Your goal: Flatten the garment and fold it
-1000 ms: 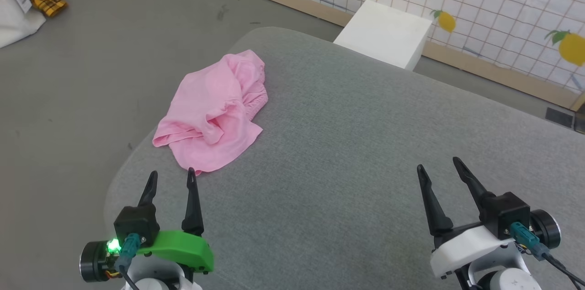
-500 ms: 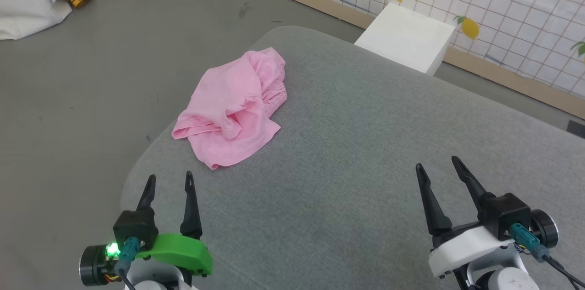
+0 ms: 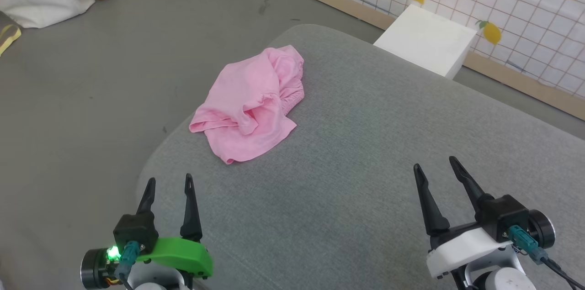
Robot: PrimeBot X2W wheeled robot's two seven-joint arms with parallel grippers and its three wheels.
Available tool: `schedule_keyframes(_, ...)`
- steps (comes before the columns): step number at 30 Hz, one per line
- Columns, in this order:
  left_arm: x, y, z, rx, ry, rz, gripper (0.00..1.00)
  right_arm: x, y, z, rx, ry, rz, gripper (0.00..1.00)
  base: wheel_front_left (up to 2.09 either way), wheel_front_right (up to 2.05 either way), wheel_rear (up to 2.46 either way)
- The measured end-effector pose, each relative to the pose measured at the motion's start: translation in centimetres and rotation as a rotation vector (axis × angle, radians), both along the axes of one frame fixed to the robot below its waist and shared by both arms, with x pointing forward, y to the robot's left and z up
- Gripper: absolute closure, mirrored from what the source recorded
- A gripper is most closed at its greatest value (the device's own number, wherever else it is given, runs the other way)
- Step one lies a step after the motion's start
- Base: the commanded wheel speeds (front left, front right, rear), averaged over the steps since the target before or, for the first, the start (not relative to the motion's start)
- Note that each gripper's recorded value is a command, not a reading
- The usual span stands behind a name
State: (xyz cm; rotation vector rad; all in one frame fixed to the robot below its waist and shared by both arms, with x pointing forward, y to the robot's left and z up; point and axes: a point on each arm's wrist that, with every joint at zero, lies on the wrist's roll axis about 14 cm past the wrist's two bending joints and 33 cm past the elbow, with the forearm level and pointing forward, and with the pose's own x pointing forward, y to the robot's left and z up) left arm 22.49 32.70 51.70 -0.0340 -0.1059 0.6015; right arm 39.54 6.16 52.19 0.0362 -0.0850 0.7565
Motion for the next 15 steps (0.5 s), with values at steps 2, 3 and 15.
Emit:
schedule_keyframes(2, -0.3, 0.1, -0.1, -0.008, -0.003, 0.009, 0.0, 0.0, 0.3, 0.1, 0.005, -0.004, 0.008, 0.0, 0.0, 0.0, 0.0)
schedule_keyframes(3, -0.4, 0.2, -0.2, -0.013, -0.005, 0.013, 0.0, 0.0, 0.5, 0.2, 0.006, -0.005, 0.013, 0.0, 0.0, 0.0, 0.0)
schedule_keyframes(15, -1.6, 0.9, -0.2, -0.009, -0.01, 0.046, 0.0, -0.2, 1.5, 0.6, 0.023, -0.016, 0.038, 0.0, 0.0, 0.0, 0.0)
